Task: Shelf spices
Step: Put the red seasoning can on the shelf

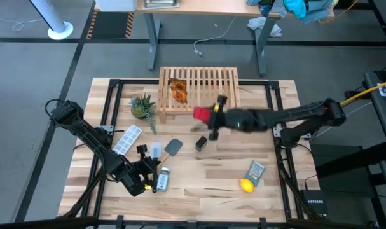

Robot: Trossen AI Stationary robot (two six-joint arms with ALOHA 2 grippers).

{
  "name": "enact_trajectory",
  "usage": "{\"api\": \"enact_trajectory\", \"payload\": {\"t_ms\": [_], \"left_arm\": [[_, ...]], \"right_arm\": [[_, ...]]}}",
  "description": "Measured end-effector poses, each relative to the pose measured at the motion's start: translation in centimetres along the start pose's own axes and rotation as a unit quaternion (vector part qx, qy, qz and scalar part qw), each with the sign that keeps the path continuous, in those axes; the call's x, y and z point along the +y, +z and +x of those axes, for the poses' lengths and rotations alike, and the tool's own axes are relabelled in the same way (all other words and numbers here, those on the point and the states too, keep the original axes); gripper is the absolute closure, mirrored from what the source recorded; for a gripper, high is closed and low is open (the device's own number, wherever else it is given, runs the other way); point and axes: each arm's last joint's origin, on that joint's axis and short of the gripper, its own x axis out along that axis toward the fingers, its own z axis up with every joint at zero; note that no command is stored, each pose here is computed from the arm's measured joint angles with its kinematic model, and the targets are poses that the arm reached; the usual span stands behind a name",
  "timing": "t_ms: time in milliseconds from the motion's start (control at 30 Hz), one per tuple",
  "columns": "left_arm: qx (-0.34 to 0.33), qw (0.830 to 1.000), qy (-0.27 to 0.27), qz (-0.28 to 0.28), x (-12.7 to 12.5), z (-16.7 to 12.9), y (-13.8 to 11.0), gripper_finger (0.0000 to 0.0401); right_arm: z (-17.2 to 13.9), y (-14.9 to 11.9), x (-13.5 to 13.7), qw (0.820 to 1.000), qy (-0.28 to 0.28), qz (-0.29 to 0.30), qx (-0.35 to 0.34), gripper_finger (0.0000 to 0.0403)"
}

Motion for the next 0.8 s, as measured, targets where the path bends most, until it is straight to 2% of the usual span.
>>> {"api": "enact_trajectory", "payload": {"t_ms": [300, 467, 667, 800], "left_arm": [[0.000, 1.000, 0.000, 0.000, 0.0, 0.0, 0.0, 0.0401], [-0.001, 1.000, 0.000, -0.004, 0.0, 0.0, 0.0, 0.0401], [-0.006, 1.000, 0.013, -0.014, 0.3, 0.4, 0.3, 0.0401], [-0.012, 0.999, 0.017, -0.036, 0.6, 1.0, 0.9, 0.0401]], "right_arm": [[2.8, -3.3, -8.9, 0.996, 0.066, 0.066, -0.014, 0.0219], [3.0, -5.2, -12.5, 0.990, 0.094, 0.097, -0.028, 0.0219], [4.3, -6.7, -14.1, 0.984, 0.129, 0.111, -0.046, 0.0219], [5.9, -7.3, -13.8, 0.986, 0.139, 0.072, -0.062, 0.0219]]}}
